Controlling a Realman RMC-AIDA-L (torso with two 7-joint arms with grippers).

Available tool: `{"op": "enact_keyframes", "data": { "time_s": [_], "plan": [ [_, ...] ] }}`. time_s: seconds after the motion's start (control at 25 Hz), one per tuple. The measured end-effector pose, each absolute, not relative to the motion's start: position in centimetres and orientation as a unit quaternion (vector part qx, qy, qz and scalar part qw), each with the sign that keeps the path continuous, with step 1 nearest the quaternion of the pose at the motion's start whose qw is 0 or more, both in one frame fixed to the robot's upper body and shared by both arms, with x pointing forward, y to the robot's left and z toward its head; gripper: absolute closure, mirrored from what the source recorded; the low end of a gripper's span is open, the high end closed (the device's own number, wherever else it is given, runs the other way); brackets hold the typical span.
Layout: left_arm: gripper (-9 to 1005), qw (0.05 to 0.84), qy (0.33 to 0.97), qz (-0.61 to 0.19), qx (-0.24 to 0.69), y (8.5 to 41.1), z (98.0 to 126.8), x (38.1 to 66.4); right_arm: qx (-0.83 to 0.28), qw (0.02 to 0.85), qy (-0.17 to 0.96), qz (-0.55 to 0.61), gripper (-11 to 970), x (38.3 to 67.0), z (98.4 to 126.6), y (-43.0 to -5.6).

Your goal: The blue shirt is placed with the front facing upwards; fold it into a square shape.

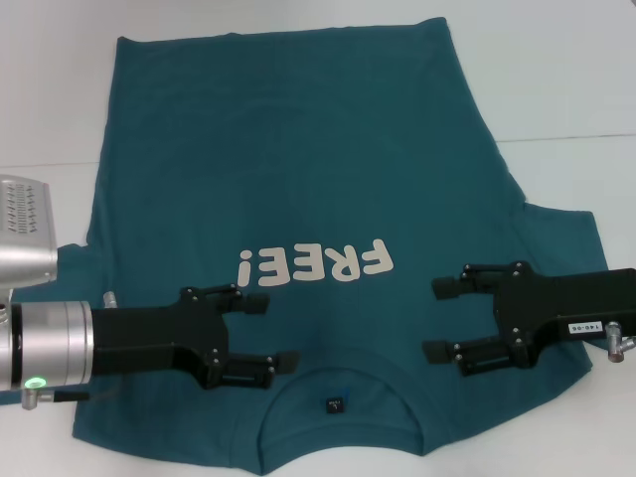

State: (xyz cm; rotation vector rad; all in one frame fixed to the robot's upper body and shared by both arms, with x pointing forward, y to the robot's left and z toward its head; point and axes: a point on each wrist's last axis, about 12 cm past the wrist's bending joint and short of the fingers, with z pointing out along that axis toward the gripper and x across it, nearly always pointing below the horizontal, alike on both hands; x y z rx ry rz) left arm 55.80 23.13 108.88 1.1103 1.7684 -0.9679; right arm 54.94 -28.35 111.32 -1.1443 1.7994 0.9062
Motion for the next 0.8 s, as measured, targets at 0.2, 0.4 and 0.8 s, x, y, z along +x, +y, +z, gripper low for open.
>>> {"op": "enact_keyframes", "data": {
  "time_s": [0.2,0.4,0.8],
  "plan": [
    [93,0.408,0.702,-0.384,0.439,23.2,108.9,55.8,-0.450,0.402,0.712,0.359,44,54.9,111.2,-28.4],
    [93,0.410,0.702,-0.383,0.440,23.2,109.0,55.9,-0.448,0.402,0.713,0.360,44,54.7,111.2,-28.4],
    [94,0.480,0.762,-0.372,0.225,31.2,110.4,55.8,-0.444,0.403,0.713,0.363,44,54.6,111.0,-28.3]
  ]
}}
